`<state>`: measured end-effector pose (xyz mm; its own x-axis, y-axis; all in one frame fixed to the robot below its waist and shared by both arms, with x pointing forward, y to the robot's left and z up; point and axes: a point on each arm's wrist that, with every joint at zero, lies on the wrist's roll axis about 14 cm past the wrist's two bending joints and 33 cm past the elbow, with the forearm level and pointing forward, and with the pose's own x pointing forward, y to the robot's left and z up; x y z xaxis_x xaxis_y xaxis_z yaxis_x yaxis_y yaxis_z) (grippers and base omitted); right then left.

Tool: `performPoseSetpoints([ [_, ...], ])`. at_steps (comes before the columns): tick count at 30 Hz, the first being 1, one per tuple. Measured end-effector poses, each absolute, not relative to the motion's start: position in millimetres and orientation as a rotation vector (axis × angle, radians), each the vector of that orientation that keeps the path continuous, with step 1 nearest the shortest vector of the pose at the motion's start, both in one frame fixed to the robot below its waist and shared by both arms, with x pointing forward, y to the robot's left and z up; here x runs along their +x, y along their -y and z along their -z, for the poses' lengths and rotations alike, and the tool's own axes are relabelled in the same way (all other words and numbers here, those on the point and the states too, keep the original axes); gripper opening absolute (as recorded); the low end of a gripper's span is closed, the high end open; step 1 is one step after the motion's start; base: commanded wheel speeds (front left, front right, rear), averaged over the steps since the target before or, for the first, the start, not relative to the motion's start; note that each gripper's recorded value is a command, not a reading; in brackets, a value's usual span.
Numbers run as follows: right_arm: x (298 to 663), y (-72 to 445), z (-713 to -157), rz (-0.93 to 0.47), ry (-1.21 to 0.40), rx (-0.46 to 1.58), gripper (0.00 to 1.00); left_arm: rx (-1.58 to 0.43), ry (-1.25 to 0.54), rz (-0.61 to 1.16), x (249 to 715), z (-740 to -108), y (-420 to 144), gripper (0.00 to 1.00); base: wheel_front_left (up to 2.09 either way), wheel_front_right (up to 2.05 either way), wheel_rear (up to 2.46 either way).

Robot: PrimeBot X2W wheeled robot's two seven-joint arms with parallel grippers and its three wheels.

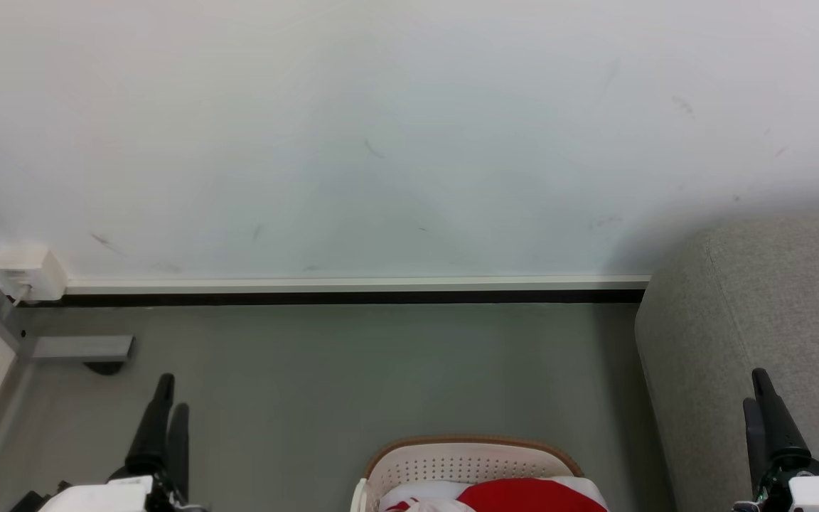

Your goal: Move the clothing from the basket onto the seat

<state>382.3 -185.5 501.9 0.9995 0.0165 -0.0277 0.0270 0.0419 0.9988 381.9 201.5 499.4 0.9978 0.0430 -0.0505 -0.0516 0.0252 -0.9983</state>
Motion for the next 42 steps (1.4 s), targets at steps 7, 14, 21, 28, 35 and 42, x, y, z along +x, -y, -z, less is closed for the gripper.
performPoseSetpoints([
  [7, 384.2, 178.1, -516.3, -0.039, 0.005, 1.458, 1.00, -1.433, 0.046, -0.052, 383.9, -515.7, -204.9, 1.00, 0.00, 0.00, 0.00],
  [14, 384.3, 176.3, -526.7, -0.071, 0.040, 1.339, 1.00, -1.266, 0.071, -0.048, 384.6, -523.1, -205.5, 1.00, 0.00, 0.00, 0.00],
  [21, 383.0, 174.4, -530.8, -0.099, 0.059, 1.148, 1.00, -1.089, 0.078, -0.034, 384.6, -530.5, -199.9, 1.00, 0.00, 0.00, 0.00],
  [28, 381.2, 170.0, -528.4, -0.118, 0.060, 0.960, 1.00, -0.923, 0.065, -0.039, 382.7, -529.6, -194.7, 1.00, 0.00, 0.00, 0.00],
  [35, 379.3, 168.0, -522.3, -0.118, 0.053, 0.836, 1.00, -0.751, 0.058, -0.044, 380.9, -528.6, -190.1, 1.00, 0.00, 0.00, 0.00],
  [42, 380.3, 167.2, -523.2, -0.124, 0.064, 0.734, 1.00, -0.624, 0.041, -0.055, 378.9, -523.7, -187.7, 1.00, 0.00, 0.00, 0.00],
])
